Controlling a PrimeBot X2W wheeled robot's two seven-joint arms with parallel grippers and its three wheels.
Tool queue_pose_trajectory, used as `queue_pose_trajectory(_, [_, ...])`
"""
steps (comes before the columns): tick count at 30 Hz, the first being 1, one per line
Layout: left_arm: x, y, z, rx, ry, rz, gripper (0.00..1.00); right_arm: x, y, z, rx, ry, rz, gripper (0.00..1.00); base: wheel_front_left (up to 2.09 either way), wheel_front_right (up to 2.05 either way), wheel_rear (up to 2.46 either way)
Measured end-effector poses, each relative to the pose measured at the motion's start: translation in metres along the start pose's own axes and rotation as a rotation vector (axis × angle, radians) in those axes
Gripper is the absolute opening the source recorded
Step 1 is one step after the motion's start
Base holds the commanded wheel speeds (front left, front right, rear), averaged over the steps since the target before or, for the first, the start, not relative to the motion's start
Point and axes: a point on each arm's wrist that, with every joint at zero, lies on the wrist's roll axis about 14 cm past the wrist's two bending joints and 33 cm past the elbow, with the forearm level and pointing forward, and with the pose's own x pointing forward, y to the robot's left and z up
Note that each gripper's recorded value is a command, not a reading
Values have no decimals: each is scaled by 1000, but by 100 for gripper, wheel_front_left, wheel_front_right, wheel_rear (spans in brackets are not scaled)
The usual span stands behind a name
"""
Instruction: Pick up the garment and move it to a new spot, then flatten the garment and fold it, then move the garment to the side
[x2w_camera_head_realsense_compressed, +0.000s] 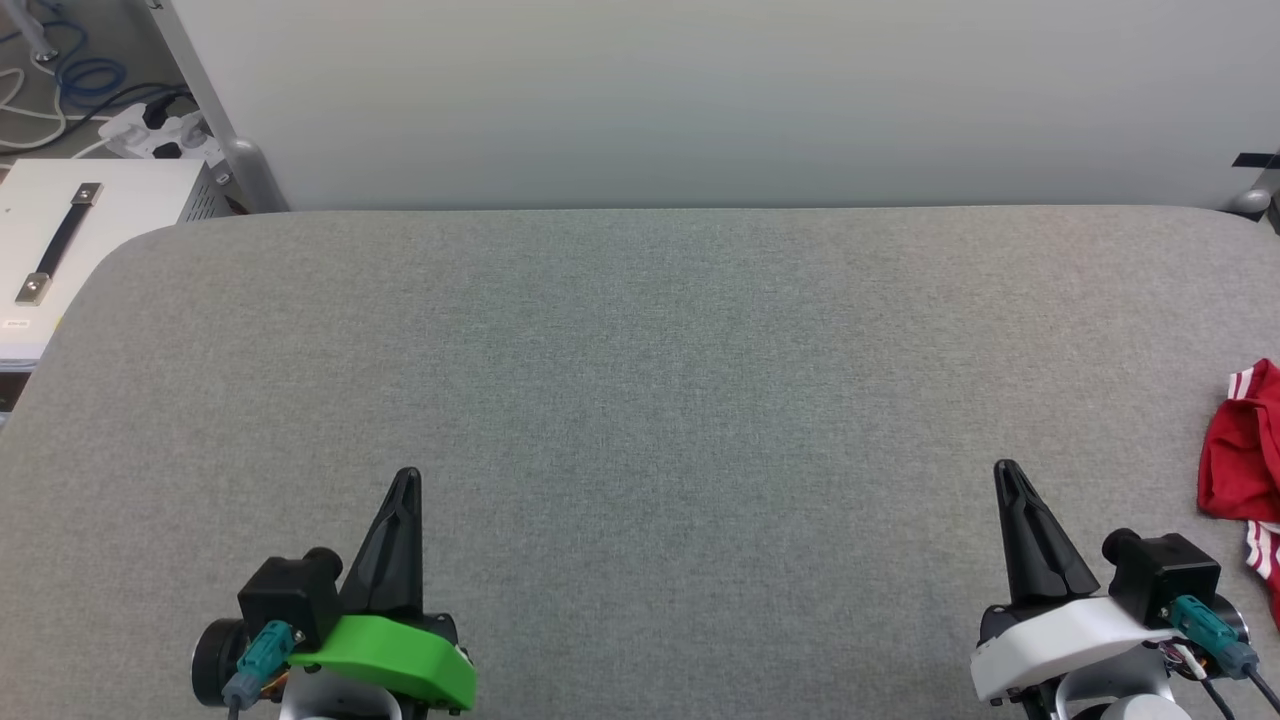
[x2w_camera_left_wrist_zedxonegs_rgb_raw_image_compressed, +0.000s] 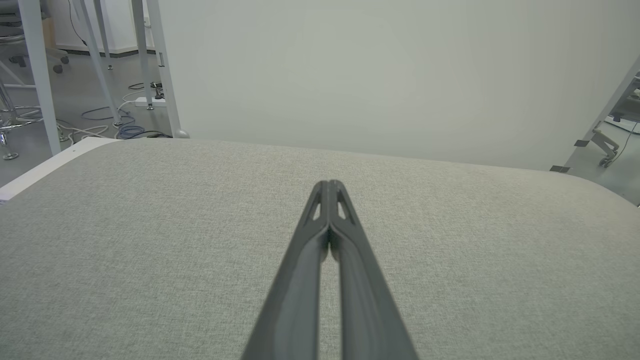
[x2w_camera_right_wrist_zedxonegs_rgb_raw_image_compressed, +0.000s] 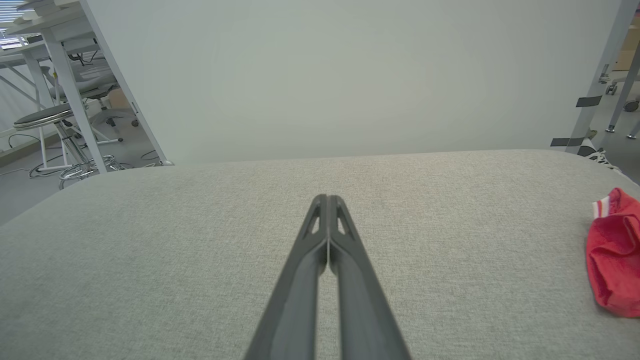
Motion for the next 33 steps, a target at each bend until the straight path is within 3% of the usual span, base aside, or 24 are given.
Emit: queue_pose_trajectory(33, [2, 3, -2, 72, 47, 22, 0, -1, -2, 1, -59, 40, -2, 0, 0, 0, 0])
